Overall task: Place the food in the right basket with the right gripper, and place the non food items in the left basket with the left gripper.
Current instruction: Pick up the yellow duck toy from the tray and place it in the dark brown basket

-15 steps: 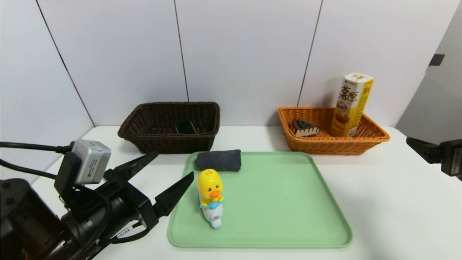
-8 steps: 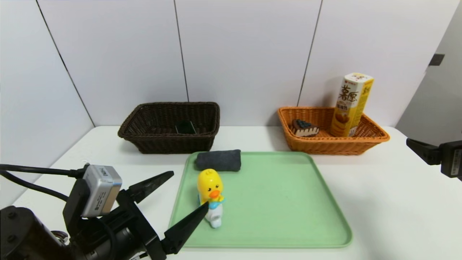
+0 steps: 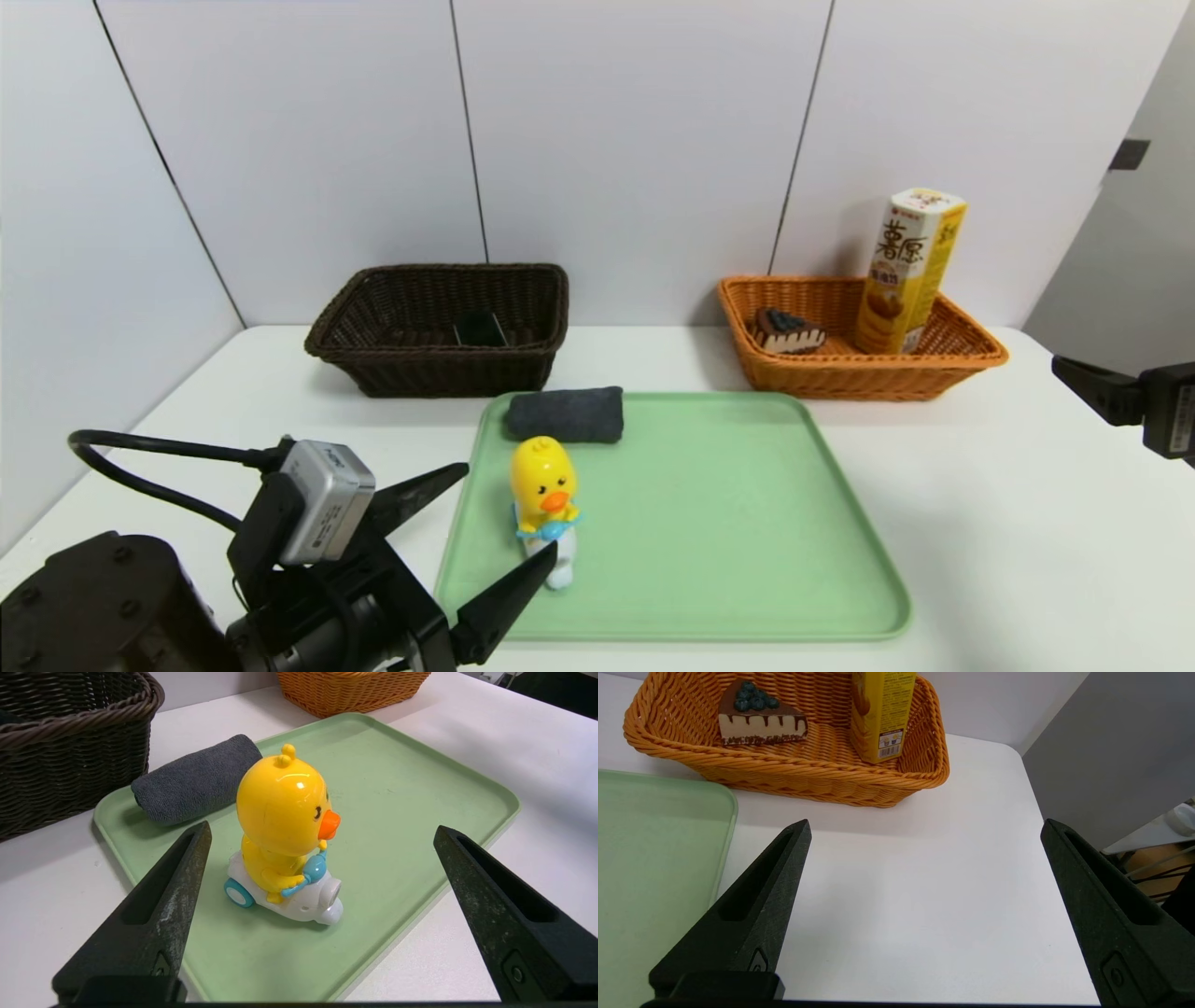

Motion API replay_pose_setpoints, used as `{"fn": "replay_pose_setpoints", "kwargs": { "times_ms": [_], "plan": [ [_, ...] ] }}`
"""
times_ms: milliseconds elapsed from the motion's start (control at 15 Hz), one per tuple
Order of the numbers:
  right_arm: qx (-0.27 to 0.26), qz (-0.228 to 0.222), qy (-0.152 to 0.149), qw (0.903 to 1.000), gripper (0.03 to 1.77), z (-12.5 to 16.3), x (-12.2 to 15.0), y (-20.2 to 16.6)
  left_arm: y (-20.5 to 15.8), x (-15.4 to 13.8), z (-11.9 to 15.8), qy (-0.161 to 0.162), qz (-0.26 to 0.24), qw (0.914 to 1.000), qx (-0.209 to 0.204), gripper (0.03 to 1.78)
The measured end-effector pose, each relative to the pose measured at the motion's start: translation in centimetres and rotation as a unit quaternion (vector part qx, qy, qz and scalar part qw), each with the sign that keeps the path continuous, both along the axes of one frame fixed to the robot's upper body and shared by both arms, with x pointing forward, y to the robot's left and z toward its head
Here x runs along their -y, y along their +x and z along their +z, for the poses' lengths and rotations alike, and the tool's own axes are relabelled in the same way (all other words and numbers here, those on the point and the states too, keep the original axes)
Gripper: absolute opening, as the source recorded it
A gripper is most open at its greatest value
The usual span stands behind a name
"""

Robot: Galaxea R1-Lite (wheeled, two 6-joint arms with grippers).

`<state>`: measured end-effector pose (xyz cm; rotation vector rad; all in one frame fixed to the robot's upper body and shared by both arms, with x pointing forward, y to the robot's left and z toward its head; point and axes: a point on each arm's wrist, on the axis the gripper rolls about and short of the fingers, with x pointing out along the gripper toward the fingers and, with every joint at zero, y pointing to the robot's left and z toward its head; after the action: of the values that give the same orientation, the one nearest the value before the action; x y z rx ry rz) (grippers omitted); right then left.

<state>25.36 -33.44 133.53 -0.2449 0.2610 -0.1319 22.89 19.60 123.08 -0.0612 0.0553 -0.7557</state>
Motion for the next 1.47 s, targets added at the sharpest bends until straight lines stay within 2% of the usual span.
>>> {"fn": "replay_pose_setpoints", "kwargs": {
  "times_ms": [267, 1067, 1467],
  "plan": [
    [-0.003, 0.002, 0.000, 1.0000, 1.69, -0.2, -0.1, 0.0, 0.7, 0.8, -1.1, 0.021, 0.000, 0.9996, -0.019, 1.69],
    [-0.001, 0.000, 0.004, 1.0000, 1.69, -0.2, -0.1, -0.1, 3.2, 3.0, -2.7, 0.042, 0.004, 0.9986, -0.032, 1.69],
    [-0.006, 0.002, 0.005, 1.0000, 1.69, -0.5, -0.1, -0.2, 5.4, 2.5, -3.0, 0.034, 0.044, 0.9979, -0.035, 1.69]
  ]
}}
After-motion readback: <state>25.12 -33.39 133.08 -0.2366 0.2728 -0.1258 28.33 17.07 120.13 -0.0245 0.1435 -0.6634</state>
